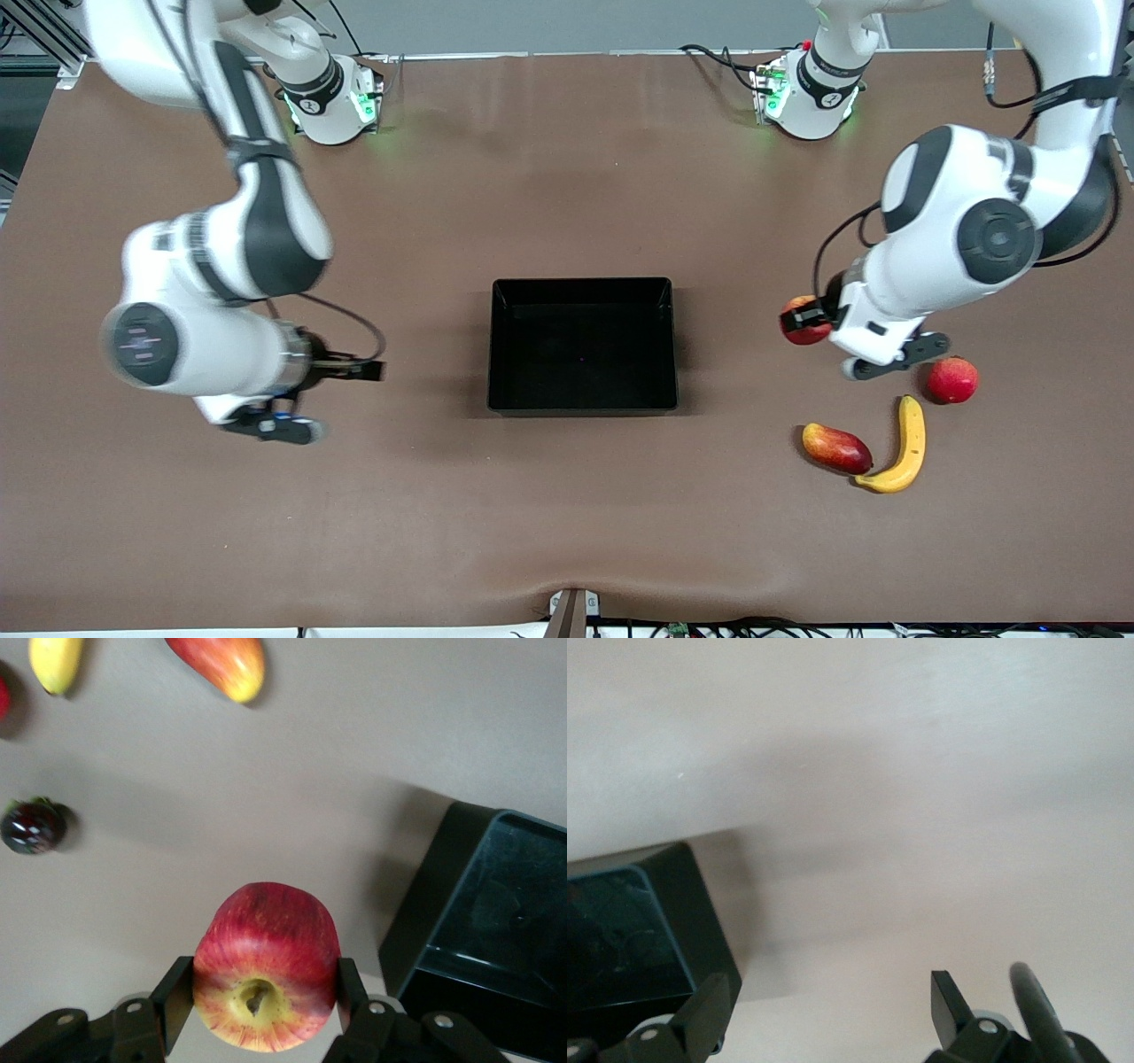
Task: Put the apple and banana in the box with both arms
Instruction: 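Lift the apple with the left gripper while the right gripper withdraws, then lower the apple into the box and open the left gripper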
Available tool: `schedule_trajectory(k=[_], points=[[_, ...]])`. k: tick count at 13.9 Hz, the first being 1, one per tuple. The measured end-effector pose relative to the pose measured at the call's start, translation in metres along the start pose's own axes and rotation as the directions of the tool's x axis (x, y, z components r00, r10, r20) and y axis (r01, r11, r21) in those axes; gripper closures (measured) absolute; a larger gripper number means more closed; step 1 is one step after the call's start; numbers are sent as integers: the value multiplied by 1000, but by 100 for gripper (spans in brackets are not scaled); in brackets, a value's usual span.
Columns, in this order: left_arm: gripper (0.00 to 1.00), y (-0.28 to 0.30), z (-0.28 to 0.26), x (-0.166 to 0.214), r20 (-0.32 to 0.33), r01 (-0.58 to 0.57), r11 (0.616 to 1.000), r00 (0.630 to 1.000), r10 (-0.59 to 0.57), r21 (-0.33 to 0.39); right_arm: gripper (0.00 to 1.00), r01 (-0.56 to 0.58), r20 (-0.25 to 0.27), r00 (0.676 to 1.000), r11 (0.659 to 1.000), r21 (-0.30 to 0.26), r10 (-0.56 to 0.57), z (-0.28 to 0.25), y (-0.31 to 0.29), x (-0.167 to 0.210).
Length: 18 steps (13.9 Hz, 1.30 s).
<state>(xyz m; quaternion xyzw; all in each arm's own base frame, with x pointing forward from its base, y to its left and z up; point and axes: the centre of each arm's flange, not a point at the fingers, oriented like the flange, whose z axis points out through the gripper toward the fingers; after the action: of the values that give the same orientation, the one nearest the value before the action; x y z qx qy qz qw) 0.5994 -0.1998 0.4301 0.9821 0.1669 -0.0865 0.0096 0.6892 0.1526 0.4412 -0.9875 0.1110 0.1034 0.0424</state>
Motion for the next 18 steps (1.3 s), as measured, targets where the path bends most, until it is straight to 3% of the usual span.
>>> schedule_trajectory(k=[4,10,13,18], points=[[31,70,32,-39,0,82,997,997,-82,-2,0,-21,-74,997,999,24,23,-64,84,9],[31,166,107,-77,13,126,991,992,-126,-53,0,105,-171,980,994,3,-103,-138,186,-13],[31,197,146,-99,24,105,993,994,-104,-55,0,104,-216,970,994,-26,-107,-173,217,-48],[31,204,195,-106,21,58,998,998,-58,17,0,141,-276,949,989,-50,-150,-217,215,-138]])
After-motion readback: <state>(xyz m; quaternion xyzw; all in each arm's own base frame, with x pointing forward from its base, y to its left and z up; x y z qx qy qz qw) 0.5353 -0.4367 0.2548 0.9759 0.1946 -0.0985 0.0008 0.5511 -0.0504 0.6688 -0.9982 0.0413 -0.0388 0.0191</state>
